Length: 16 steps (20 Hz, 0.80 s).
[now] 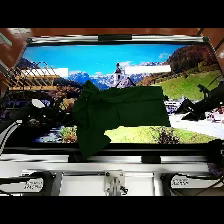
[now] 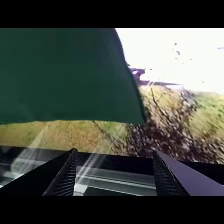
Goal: Fold the shirts.
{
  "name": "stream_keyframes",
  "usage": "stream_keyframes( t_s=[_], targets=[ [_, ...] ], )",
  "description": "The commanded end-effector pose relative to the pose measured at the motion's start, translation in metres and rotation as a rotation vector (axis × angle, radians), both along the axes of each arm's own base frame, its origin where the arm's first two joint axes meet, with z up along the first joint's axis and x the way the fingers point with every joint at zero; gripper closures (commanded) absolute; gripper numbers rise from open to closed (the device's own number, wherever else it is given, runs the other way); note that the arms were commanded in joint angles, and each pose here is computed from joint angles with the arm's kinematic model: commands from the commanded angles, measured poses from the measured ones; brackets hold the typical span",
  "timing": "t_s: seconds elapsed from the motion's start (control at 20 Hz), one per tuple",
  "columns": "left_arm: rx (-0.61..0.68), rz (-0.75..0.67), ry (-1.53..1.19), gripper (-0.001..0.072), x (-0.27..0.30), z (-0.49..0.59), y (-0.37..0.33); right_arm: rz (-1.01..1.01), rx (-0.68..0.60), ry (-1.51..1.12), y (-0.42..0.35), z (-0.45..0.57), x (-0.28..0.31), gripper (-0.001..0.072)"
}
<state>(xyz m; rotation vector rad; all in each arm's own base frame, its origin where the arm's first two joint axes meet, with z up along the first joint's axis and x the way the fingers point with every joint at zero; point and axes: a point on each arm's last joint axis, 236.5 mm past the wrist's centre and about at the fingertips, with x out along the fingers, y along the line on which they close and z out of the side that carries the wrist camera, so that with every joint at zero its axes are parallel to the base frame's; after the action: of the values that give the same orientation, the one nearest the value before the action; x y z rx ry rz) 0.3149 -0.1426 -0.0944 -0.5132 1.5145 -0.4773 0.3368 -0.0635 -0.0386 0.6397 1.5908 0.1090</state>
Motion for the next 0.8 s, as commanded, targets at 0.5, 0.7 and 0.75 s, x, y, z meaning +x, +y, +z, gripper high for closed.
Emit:
stream_keyframes(
  t_s=[0.5, 0.7, 0.75],
  targets=[
    [0.001, 0.013, -0.121, 0.0671, 0.015, 0.032, 0.011, 0.039, 0.087, 0.150, 0.024, -0.064, -0.008, 0.0139],
    [-0.005, 0.019, -0.124, 0.0671, 0.016, 0.033, 0.010, 0.088, 0.084, 0.163, 0.047, -0.072, -0.005, 0.0174],
    [-0.006, 0.019, -0.124, 0.0671, 0.015, 0.033, 0.009, 0.103, 0.085, 0.175, 0.053, -0.075, -0.005, 0.0174]
  ],
)
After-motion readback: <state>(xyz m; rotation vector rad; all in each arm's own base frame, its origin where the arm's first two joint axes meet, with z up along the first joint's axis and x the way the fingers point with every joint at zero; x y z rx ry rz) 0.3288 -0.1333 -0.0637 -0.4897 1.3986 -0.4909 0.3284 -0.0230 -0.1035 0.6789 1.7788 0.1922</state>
